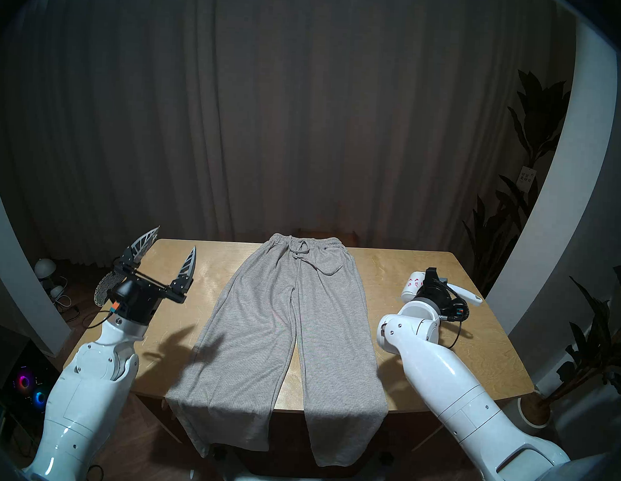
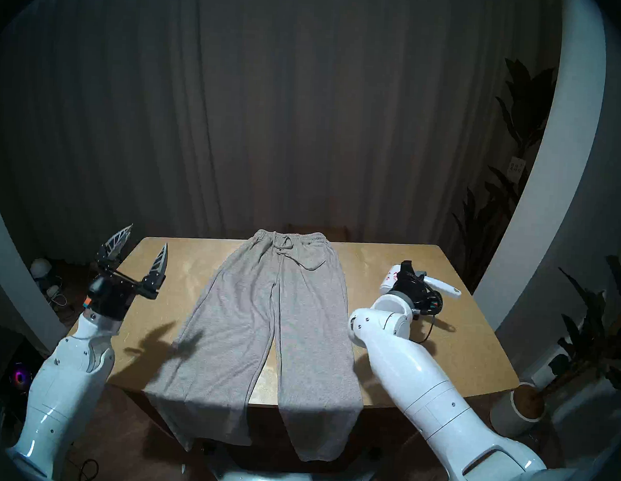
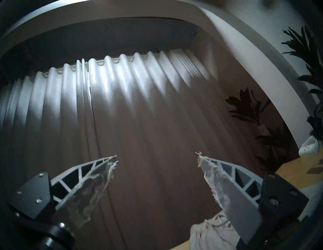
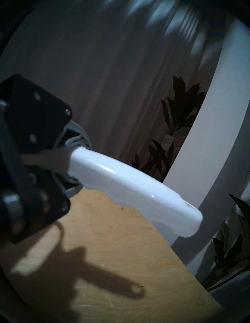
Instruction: Remove lint and debris from pants with a lint roller
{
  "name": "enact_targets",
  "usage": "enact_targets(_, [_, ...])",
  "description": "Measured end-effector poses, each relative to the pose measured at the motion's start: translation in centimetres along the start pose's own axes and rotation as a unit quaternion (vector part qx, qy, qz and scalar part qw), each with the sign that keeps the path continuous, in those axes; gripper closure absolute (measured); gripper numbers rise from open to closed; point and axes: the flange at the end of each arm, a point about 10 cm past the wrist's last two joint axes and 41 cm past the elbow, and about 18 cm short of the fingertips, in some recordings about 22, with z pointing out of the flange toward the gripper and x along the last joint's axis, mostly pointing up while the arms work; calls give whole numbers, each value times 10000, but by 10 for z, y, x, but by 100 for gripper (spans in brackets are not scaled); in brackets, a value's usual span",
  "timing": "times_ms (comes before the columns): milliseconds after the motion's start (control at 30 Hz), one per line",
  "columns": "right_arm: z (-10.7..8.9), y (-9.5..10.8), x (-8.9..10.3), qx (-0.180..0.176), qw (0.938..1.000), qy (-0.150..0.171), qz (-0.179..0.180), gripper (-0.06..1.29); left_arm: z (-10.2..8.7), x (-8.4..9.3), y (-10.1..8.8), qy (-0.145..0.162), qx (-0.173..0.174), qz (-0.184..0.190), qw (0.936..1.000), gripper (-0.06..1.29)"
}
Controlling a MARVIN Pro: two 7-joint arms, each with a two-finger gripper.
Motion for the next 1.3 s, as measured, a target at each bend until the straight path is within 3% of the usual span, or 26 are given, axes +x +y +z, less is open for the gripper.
enact_targets(67, [12, 1, 5, -153, 9999, -7, -60, 119, 17, 6, 5, 29, -2, -122, 9999, 3])
enact_targets(200, [24, 1, 9, -315, 9994, -84, -136, 119, 31, 9, 11, -72, 23, -282, 9996, 3])
enact_targets(400, [37, -5, 6, -469, 9977, -409, -281, 119, 41, 2, 10, -565, 178, -489, 9970, 3])
enact_targets(633, [41, -14, -4, -561, 9929, -954, -428, 119, 43, -8, -5, -1236, 472, -570, 9896, 3])
enact_targets(1067, [53, -26, -14, -717, 9746, -2035, -597, 119, 42, -25, -17, -2411, 907, -749, 9634, 3])
enact_targets(1200, [60, -27, -10, -761, 9675, -2338, -596, 119, 40, -30, -19, -2768, 1041, -800, 9519, 3])
enact_targets(1300, [66, -26, -6, -837, 9589, -2653, -551, 119, 38, -36, -20, -3116, 1188, -838, 9390, 3])
